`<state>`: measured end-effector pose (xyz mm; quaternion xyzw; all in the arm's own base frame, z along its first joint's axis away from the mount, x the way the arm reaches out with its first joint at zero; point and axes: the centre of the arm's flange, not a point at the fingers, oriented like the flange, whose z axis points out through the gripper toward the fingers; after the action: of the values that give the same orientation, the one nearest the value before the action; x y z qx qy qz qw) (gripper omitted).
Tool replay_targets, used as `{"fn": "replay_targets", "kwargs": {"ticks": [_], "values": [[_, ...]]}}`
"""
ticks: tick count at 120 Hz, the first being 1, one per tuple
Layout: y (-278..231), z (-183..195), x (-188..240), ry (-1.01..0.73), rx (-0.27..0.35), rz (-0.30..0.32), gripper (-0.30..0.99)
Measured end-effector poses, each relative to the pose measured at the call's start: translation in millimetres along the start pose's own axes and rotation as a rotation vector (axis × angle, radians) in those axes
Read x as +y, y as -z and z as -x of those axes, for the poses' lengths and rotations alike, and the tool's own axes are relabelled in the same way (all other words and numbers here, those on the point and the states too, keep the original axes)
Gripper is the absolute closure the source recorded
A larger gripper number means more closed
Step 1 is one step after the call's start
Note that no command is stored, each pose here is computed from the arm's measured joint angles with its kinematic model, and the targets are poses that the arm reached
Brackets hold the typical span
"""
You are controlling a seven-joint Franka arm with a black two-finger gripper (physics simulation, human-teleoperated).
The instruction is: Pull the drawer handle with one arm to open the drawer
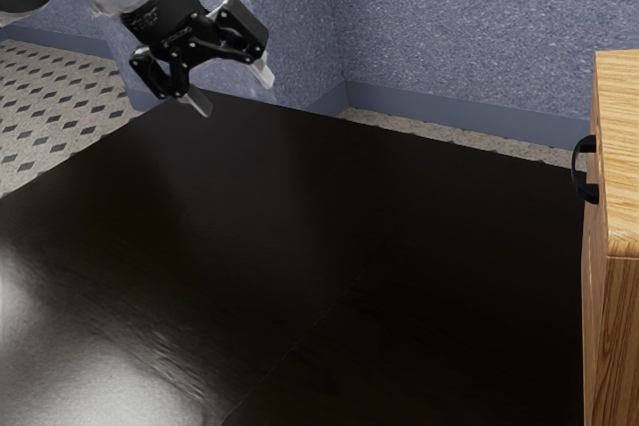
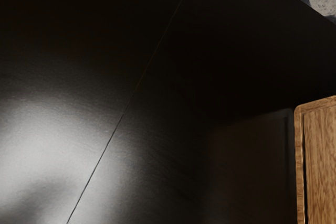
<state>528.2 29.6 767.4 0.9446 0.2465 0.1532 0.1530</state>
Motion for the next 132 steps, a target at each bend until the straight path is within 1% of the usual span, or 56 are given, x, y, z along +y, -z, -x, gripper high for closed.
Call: {"fn": "replay_targets", "kwargs": {"ticks": [12,19,35,54,78,95,118,132], "values": [[-20.3,-1.1,23.4,0.037,0.000,0.037,0.00],[-50.5,-1.7,38.3,0.055,-0.016,0.054,0.00],[-91.5,12.2,70.4,0.080,-0.012,0.119,0.00],[-106.6,40.8,107.7,0.075,0.004,0.193,0.00],[-110.6,72.3,144.5,0.060,0.007,0.258,0.00],[-106.1,74.0,146.1,0.083,0.022,0.278,0.00],[-96.6,46.2,118.4,0.166,0.078,0.286,0.00],[-97.6,47.1,120.9,0.176,0.087,0.298,0.00]]}}
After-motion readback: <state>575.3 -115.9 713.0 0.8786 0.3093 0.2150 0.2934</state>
